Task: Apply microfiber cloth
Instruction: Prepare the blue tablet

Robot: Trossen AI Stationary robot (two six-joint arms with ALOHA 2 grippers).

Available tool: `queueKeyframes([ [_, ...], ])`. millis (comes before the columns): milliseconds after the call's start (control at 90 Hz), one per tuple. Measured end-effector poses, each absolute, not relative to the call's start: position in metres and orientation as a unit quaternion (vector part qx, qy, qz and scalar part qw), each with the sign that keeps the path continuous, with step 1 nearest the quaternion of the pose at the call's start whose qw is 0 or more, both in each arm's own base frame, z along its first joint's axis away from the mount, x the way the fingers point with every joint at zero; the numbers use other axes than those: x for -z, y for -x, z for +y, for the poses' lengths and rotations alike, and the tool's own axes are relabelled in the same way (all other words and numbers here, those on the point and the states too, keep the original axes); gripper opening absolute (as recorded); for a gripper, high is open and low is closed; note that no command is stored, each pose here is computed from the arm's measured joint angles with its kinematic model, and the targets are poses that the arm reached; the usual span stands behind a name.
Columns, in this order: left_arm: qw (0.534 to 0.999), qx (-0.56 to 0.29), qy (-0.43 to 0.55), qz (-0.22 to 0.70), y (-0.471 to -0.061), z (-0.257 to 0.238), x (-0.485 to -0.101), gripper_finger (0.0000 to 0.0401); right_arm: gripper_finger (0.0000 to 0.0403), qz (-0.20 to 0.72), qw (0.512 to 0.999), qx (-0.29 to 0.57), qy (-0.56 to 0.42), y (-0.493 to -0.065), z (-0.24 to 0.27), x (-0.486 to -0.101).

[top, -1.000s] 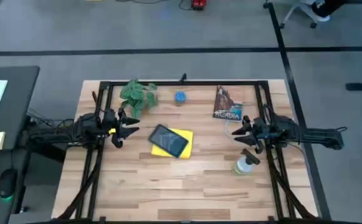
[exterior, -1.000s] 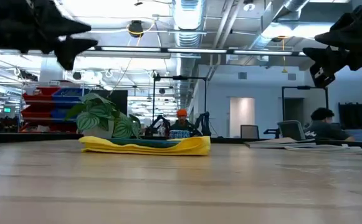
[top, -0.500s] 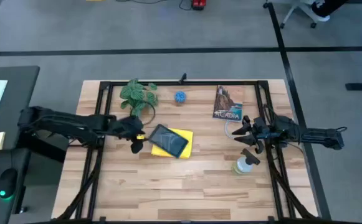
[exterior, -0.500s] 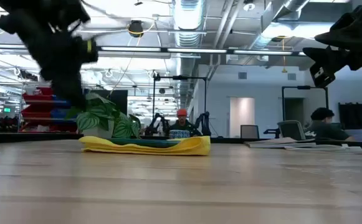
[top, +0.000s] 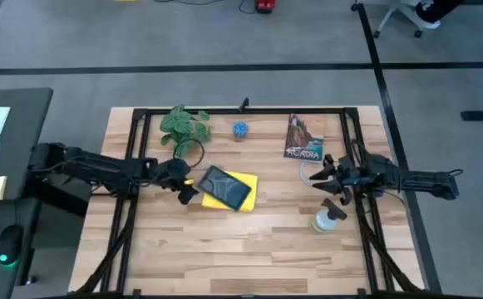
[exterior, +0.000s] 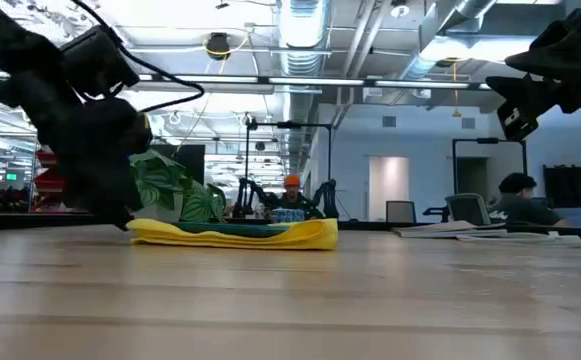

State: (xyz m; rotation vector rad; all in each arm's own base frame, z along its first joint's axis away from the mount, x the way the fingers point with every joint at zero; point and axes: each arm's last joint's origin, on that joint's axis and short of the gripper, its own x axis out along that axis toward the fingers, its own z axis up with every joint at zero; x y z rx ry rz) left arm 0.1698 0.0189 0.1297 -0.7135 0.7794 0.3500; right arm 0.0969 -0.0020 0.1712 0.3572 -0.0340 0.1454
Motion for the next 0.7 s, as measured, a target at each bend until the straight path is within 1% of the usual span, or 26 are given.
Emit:
queueKeyframes([
  [289, 0.82, -0.155, 0.443, 0.327, -0.16, 0.032, -0.108, 0.0252, 0.0127, -0.017, 0.981, -0.072, -0.177, -0.097, -0.002, -0.171],
  [500, 0.811, -0.146, 0.476, 0.307, -0.166, 0.035, -0.105, 0.0252, 0.0127, -0.017, 0.981, -0.072, -0.177, -0.097, -0.002, -0.171],
  [700, 0.798, -0.146, 0.487, 0.323, -0.178, 0.038, -0.104, 0.0252, 0.0127, -0.017, 0.981, -0.072, -0.177, -0.097, -0.002, -0.171],
])
